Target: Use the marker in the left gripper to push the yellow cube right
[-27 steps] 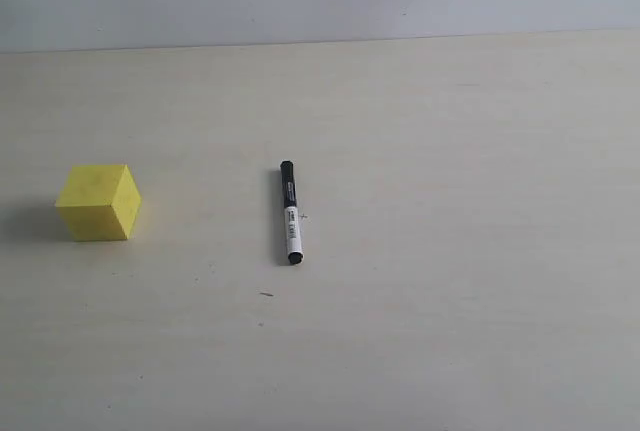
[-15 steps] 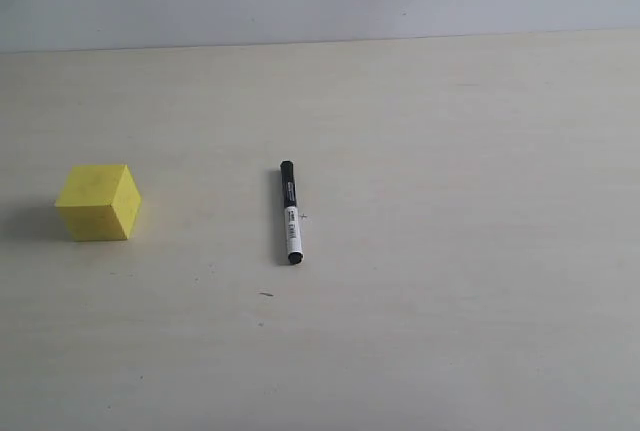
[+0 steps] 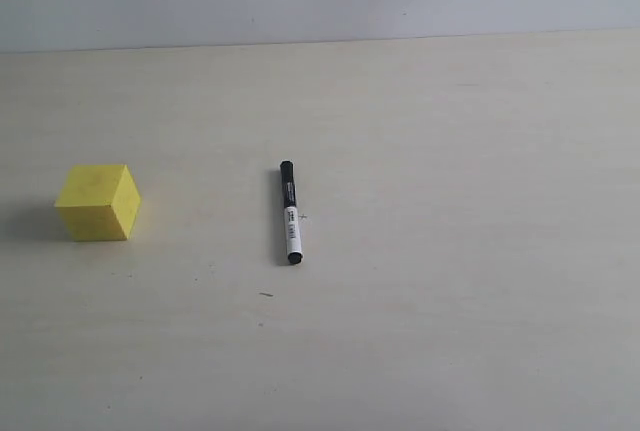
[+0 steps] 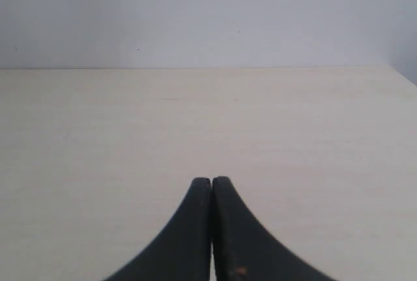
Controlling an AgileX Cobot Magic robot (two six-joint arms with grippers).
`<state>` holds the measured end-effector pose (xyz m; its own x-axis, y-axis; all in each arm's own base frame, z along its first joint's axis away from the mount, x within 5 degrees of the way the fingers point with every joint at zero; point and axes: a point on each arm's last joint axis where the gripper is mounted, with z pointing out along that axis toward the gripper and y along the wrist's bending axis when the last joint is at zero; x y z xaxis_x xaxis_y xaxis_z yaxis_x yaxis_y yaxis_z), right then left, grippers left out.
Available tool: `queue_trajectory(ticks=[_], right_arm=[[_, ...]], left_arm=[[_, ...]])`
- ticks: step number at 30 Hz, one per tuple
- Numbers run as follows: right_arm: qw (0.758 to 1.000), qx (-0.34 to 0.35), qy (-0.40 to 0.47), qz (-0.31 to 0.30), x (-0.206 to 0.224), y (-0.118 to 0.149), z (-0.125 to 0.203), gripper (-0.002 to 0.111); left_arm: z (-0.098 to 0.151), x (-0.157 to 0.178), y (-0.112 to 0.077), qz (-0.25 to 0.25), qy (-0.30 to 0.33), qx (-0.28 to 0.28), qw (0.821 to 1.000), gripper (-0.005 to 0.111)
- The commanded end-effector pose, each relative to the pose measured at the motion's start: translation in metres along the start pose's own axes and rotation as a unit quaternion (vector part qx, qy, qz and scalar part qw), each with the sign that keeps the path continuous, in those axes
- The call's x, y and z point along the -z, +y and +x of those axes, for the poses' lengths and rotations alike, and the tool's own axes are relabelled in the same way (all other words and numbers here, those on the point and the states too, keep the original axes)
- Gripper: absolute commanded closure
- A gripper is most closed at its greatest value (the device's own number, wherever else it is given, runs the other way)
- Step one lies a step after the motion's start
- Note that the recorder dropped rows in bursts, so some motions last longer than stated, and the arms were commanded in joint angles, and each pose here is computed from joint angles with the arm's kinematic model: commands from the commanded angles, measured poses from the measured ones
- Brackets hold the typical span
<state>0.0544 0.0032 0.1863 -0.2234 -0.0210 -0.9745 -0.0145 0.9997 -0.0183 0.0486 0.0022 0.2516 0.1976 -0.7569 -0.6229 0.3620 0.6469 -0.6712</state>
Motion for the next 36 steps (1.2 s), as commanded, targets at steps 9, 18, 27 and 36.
queue_trajectory(ticks=[9,18,27,36], right_arm=[[1.000,0.003,-0.006,0.005,0.000,-0.001,0.000,0.108],[1.000,0.003,-0.006,0.005,0.000,-0.001,0.000,0.108],[1.000,0.003,-0.006,0.005,0.000,-0.001,0.000,0.108],[1.000,0.003,-0.006,0.005,0.000,-0.001,0.000,0.108]], left_arm=[[-0.032,-0.121,-0.087,0.002,0.199,-0.206,0.958,0.107],[0.105,-0.213,-0.033,-0.128,0.666,-0.172,0.715,0.107],[0.218,-0.211,-0.056,-0.264,0.744,-0.216,0.574,0.107],[0.285,-0.237,-0.057,-0.292,0.767,-0.223,0.527,0.107]])
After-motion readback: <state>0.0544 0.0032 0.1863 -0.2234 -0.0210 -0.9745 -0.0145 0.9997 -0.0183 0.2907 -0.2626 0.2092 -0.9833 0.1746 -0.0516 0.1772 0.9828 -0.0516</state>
